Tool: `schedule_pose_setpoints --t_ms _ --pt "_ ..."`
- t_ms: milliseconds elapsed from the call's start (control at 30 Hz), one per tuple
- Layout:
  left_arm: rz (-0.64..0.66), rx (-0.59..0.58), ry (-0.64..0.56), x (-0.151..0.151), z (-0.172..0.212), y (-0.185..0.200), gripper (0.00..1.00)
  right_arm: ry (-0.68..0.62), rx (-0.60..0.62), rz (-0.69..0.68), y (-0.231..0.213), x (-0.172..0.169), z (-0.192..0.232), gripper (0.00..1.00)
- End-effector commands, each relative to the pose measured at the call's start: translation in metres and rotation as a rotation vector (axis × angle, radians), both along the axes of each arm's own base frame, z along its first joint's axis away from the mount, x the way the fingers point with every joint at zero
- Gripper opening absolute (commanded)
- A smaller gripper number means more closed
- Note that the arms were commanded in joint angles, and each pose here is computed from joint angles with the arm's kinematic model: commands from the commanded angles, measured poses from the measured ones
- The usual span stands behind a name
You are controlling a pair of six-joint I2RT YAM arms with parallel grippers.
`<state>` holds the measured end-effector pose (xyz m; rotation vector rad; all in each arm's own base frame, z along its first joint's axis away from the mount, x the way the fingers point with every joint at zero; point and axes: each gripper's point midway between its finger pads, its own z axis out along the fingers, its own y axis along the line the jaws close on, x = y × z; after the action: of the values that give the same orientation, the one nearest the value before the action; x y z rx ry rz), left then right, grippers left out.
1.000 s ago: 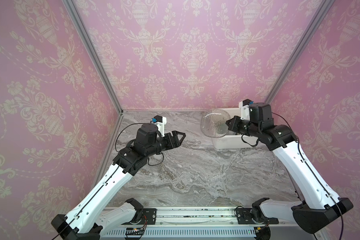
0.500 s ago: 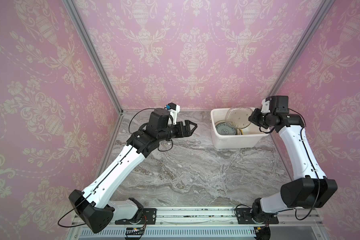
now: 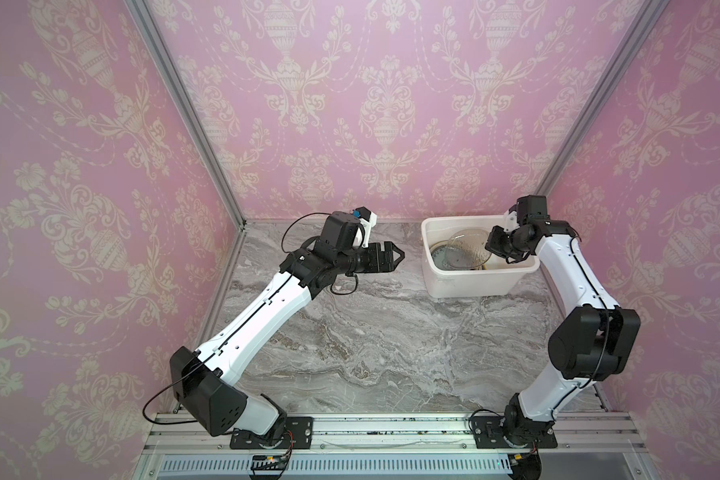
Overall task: Place the plates into the plastic bin on the countertop
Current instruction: 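Carry the glass plate into the bin with the right gripper while the left gripper releases, then lower the glass plate against the stacked plates and open the right gripper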
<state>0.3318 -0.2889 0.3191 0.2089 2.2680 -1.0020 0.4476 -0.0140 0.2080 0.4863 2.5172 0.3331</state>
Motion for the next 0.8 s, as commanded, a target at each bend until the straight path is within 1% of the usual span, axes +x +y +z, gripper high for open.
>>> schedule_pose_setpoints --t_ms 0,200,467,600,700,767 --pt "-0.045 0.002 -0.003 -0.002 -0.004 -0.009 0.91 -0.024 -0.018 0.042 0.002 0.01 0.003 0.0" --pt "-0.044 0.005 0.009 0.004 -0.008 -0.013 0.9 0.016 -0.011 0.054 0.004 0.011 -0.016 0.0" --pt "-0.05 0.006 0.013 0.008 -0.008 -0.017 0.9 0.058 -0.017 0.079 0.014 0.01 -0.036 0.08" --pt "-0.051 0.008 0.012 0.01 -0.007 -0.018 0.9 0.067 -0.027 0.087 0.017 0.008 -0.04 0.13" --pt "-0.051 0.007 0.01 0.011 -0.006 -0.018 0.9 0.068 -0.033 0.088 0.019 0.008 -0.04 0.2" --pt "-0.049 0.01 0.009 0.011 -0.006 -0.017 0.9 0.07 -0.037 0.084 0.018 0.008 -0.041 0.23"
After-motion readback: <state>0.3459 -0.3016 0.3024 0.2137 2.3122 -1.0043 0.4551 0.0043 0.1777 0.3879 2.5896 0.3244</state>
